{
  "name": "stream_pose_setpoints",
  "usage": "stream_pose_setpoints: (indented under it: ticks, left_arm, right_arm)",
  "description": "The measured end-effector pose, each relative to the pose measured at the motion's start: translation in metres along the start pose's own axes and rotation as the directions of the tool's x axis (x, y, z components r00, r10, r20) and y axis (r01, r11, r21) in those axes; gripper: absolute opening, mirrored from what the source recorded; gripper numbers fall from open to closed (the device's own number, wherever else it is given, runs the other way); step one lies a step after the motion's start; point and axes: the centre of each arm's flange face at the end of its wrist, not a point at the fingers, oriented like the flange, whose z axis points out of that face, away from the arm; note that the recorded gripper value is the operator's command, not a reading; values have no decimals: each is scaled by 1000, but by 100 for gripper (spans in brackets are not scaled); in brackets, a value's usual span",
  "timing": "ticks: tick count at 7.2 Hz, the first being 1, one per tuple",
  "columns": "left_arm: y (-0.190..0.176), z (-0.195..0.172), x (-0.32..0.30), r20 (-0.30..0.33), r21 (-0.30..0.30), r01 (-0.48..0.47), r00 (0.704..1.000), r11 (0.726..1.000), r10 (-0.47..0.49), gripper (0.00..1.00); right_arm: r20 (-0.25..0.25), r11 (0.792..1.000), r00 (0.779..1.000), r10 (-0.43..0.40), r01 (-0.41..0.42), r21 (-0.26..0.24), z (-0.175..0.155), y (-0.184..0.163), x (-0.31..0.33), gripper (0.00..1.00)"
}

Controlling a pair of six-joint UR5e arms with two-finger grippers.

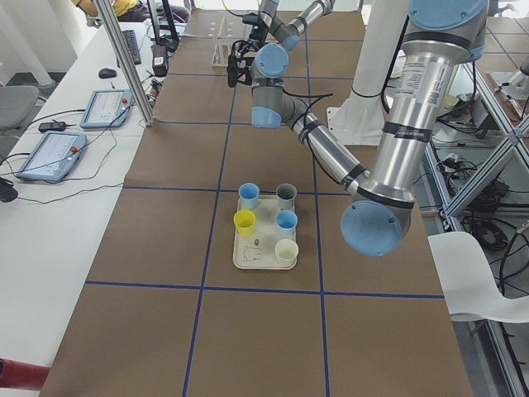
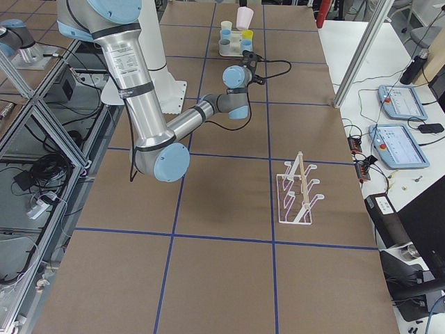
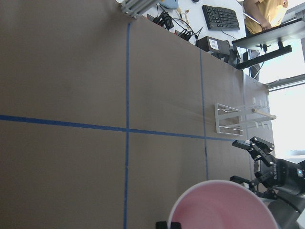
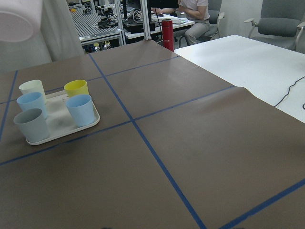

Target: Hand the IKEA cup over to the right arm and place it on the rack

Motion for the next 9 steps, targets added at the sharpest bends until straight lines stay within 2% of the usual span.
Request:
stream_pose_setpoints:
  ticks: [1,3,6,9]
  left_arm:
    - [19,34,13,-38,1,31,999,1000,-31,0]
    - [40,82,28,-71,-5,67,995,998,-67,0]
    - [32,110,28,-56,8,88,995,996,-87,0]
    - [25,128,21,-32,14,94,995,995,-94,0]
  right_arm:
    - [28,1000,1000,-6,5,18,7,1,-15,99]
    - [71,999,997,-11,8,47,22,-3,-40,99]
    - [77,997,997,-17,12,72,31,-5,-58,99]
    - [98,992,994,-37,25,124,29,-11,-65,98]
